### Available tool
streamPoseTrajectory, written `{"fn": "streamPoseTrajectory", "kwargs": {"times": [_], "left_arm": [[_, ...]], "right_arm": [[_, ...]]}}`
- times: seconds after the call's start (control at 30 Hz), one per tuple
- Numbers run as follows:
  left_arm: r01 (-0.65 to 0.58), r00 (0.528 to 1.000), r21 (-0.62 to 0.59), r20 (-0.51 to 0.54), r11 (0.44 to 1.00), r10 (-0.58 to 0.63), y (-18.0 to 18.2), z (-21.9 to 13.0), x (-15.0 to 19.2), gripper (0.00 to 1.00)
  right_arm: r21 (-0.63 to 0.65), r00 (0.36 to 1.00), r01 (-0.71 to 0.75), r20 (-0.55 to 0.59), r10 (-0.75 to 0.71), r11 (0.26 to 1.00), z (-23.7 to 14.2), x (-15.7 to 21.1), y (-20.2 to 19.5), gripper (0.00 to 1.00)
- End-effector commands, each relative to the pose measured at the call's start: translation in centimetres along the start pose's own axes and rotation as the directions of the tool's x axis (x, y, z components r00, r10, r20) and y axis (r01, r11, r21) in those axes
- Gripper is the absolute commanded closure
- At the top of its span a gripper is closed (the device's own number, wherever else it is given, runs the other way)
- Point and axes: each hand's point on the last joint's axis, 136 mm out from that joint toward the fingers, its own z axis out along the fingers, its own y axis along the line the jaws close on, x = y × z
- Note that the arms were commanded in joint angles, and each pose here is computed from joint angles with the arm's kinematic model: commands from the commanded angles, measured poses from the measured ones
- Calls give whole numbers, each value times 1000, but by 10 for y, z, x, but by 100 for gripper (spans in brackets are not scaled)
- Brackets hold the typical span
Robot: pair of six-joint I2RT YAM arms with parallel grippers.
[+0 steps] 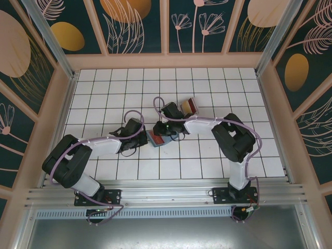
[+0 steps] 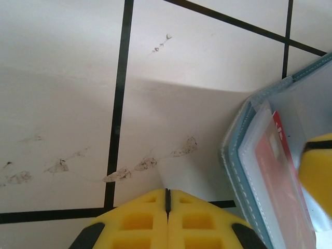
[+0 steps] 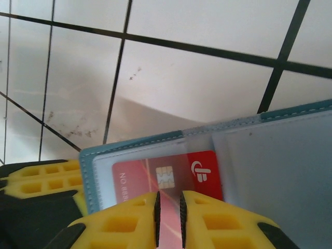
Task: Put the credit cards into the card holder
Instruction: Insert the credit card into the card slot, then rotate the card holder at the center of the table.
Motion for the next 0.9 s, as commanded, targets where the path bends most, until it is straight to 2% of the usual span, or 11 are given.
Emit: {"fn": "streamPoseTrajectory", "kwargs": {"times": [0.0,0.23,0.5,0.67,0.87], "left_arm": [[-10,999,-30,35,999,11,3,-15,-12,100],[-2,994,-83,107,997,11,13,-41,-29,100],[-91,979,-85,175,992,105,-27,-48,-84,97],[-154,980,-66,121,986,161,-51,-24,-98,97],[-170,985,-10,-2,985,170,-50,5,-70,94]], "right_arm": [[27,998,21,65,-23,999,-30,-17,5,80],[77,997,-6,77,0,997,-53,-10,-13,80],[144,997,-73,46,67,987,-69,37,-45,80],[196,993,-117,40,111,974,-66,58,-69,80],[218,985,-168,83,153,961,-53,50,-86,80]]}}
